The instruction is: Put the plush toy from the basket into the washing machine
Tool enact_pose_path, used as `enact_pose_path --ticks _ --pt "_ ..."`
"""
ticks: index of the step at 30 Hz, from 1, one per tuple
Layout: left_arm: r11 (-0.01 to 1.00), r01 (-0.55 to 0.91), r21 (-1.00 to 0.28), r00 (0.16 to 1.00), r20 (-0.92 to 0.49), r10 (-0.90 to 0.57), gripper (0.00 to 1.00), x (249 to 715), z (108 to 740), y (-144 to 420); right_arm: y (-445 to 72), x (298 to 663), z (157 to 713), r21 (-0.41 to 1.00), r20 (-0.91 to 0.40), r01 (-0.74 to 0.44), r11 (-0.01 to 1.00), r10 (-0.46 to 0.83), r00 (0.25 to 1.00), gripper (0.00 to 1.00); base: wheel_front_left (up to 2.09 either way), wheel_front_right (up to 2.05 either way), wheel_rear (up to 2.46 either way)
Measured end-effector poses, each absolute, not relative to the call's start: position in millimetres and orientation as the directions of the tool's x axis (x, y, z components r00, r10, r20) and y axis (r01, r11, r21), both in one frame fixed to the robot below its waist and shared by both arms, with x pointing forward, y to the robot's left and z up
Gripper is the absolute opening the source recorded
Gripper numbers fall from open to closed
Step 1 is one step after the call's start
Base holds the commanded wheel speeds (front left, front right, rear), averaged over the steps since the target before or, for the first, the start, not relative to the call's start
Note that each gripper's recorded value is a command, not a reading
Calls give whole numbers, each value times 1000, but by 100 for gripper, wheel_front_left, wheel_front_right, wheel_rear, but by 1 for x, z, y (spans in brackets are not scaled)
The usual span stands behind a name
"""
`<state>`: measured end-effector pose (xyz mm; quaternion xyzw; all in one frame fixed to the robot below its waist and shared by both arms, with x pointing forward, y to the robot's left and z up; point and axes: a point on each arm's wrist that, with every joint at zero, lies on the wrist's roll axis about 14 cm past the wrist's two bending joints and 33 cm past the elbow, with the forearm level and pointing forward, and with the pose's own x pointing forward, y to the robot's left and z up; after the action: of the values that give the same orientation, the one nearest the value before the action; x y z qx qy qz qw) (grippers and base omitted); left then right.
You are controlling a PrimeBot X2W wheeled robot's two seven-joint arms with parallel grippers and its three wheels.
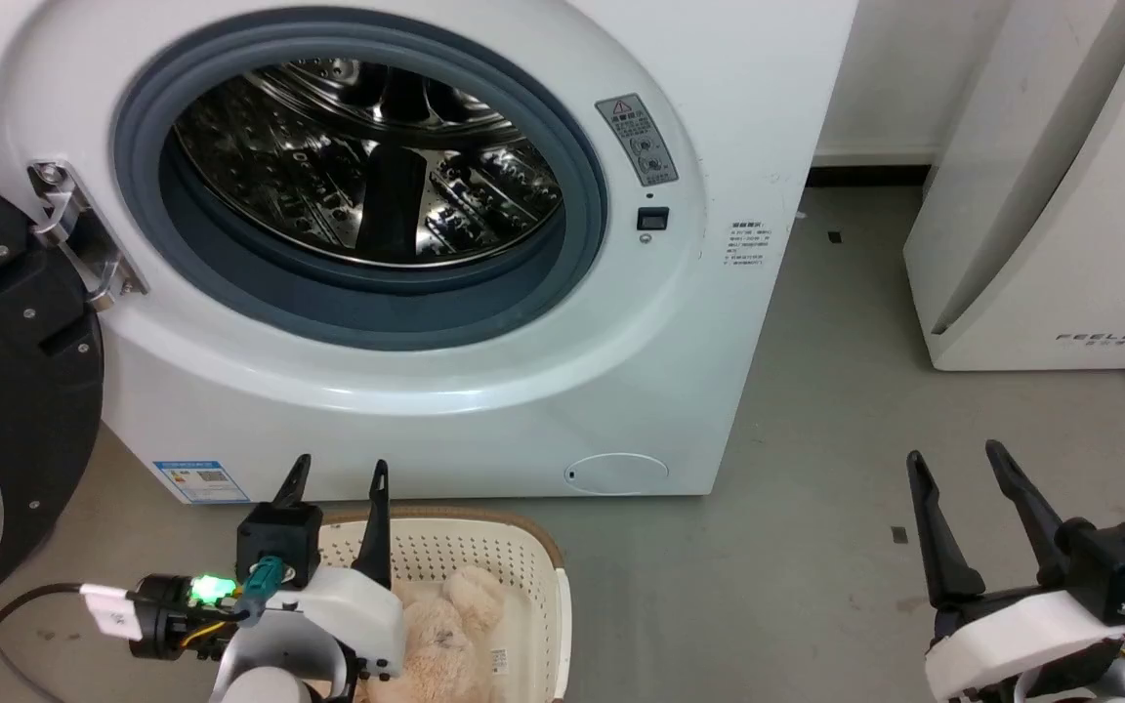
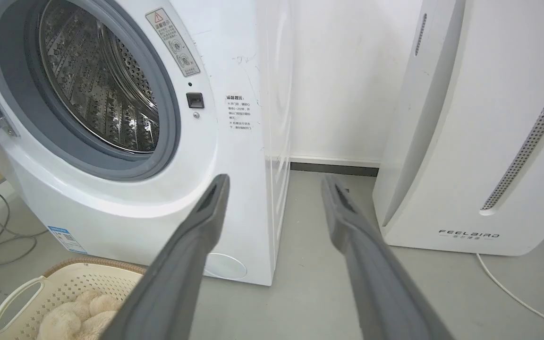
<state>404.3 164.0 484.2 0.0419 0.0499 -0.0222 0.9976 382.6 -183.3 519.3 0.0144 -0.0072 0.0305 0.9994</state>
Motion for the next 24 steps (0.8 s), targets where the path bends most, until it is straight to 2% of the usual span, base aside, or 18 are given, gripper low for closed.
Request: enact_pose_path --ticks 12,24 --pt "982 142 122 967 -229 -111 100 421 439 150 -191 395 511 50 12 -38 998 37 999 100 0 0 0" --pt "946 271 180 897 -405 -180 100 430 383 141 -199 412 502 80 10 -13 997 13 1000 100 0 0 0"
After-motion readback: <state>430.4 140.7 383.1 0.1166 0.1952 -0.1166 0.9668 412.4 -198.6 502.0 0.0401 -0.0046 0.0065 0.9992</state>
